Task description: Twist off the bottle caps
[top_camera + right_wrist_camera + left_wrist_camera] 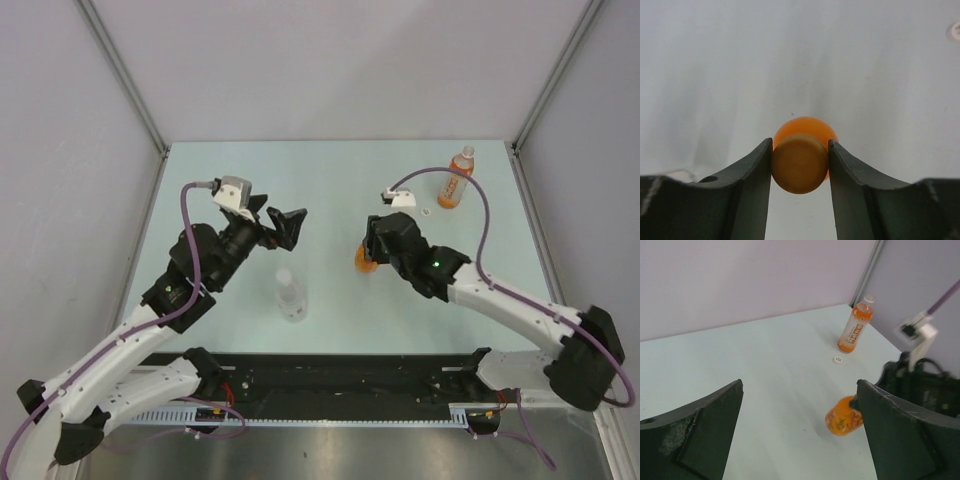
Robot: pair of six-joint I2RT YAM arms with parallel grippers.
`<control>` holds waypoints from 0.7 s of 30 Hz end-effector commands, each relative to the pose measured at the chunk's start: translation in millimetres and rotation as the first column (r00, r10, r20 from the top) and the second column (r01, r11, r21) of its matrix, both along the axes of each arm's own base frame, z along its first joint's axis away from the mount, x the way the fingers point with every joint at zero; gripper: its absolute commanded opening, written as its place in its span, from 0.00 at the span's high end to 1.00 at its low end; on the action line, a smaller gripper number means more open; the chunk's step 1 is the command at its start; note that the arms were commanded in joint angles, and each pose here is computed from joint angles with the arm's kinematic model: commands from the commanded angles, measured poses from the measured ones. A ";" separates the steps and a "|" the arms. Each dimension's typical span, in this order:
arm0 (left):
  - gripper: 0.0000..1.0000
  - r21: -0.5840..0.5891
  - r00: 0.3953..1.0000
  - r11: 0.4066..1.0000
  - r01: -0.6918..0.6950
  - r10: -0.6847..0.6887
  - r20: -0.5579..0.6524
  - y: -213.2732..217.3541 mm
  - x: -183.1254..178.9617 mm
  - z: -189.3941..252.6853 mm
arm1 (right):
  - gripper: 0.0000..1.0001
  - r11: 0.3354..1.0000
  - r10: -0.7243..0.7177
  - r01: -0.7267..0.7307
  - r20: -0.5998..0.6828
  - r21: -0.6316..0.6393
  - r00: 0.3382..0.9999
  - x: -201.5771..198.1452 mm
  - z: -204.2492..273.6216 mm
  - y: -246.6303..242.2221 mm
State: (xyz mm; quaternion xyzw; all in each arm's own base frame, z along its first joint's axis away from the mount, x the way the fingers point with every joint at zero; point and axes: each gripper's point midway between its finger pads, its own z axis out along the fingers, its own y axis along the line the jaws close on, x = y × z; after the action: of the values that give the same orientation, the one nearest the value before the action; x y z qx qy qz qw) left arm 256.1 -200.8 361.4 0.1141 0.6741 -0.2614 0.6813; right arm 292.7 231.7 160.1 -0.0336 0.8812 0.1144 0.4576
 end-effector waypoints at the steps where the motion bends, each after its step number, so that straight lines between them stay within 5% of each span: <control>1: 0.00 -0.041 0.999 0.999 0.017 -0.015 0.046 -7.1 2.9 33.5 | 0.99 0.979 0.002 -0.043 0.203 0.197 0.979 -5.6 113.3 -0.5; 8: 0.00 -0.003 0.980 0.983 0.185 -0.184 0.076 -45.5 1.1 73.1 | 1.00 0.875 -0.052 -0.118 0.334 0.469 0.941 -31.4 215.1 -20.8; 16: 0.00 0.074 0.823 0.862 0.502 -0.502 0.265 -74.7 -52.2 110.5 | 1.00 0.679 0.066 -0.327 0.389 0.658 0.919 -58.0 270.5 -25.4; 21: 0.00 0.058 0.734 0.762 0.645 -0.638 0.232 -75.4 -62.5 110.1 | 1.00 0.496 0.223 -0.439 0.379 0.749 0.898 -61.0 292.3 -35.5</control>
State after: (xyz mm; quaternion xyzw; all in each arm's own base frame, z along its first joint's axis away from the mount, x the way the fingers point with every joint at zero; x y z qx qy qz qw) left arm 219.7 -276.8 438.4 0.3077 0.5703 -0.4067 0.6439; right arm 261.5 181.2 412.7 0.0707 0.6850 0.4550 0.5646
